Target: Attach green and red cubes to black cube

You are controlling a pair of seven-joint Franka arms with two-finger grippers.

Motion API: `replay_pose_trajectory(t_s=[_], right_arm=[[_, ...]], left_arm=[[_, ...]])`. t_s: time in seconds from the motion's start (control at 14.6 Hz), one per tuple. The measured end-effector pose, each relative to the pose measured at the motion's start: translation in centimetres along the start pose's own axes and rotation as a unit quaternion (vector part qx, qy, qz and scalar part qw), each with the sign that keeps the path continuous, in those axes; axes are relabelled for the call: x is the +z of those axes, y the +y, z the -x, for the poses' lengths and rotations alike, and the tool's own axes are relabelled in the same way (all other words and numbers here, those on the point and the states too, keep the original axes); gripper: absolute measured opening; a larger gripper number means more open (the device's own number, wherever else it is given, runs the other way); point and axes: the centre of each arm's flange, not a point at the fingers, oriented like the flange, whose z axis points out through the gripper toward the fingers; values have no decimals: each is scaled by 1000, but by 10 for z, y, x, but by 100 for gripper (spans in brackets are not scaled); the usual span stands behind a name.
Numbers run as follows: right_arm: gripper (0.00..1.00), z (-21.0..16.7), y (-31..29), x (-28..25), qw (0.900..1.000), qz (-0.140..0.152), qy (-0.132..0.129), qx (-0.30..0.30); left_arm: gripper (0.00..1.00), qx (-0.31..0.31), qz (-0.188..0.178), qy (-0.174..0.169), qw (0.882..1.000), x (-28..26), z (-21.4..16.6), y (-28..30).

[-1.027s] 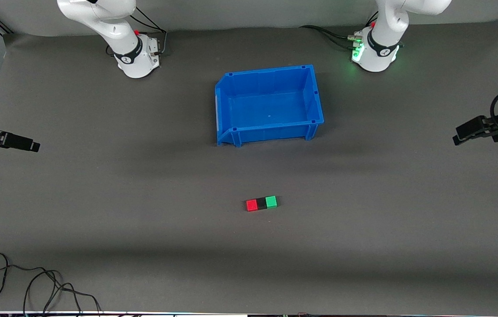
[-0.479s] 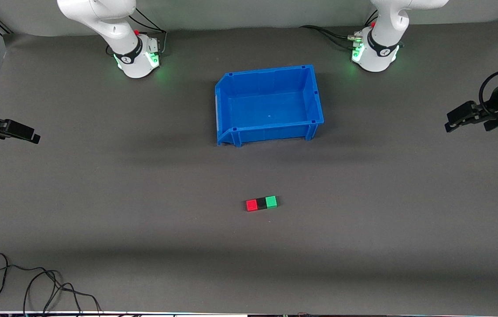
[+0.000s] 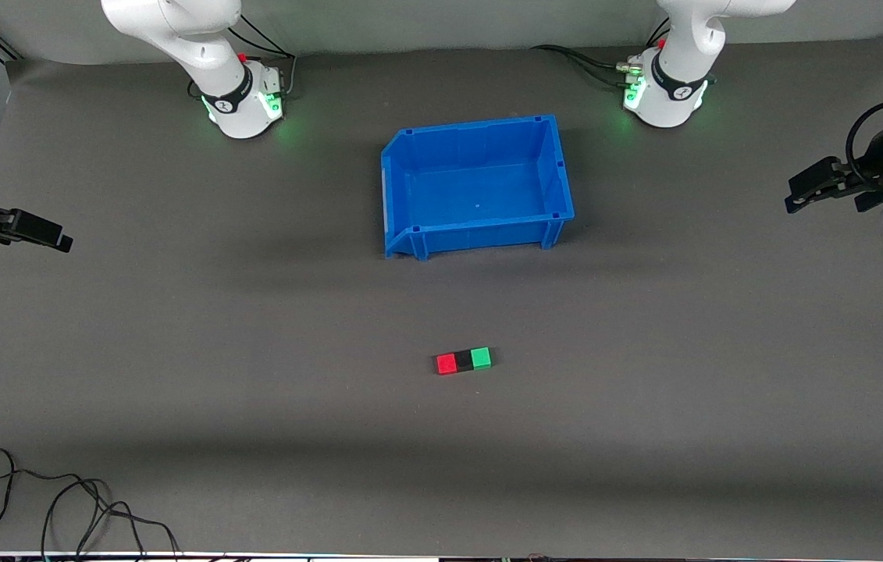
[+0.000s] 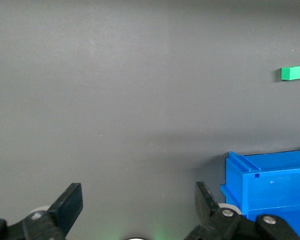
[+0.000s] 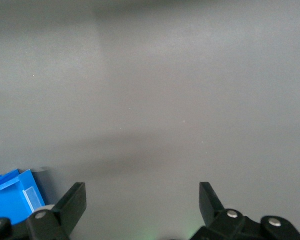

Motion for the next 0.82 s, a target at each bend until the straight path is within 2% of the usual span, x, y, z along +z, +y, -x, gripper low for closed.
replay_pose_trajectory(t_s=[0.41, 0.82], right_arm=[[100, 0, -1, 1, 1000, 0, -1, -1], [100, 3, -21, 0, 1000, -1, 0, -20]], left_arm=[[100, 13, -34, -3, 999, 1, 1, 2], [100, 15, -36, -7, 999, 2, 2, 2]])
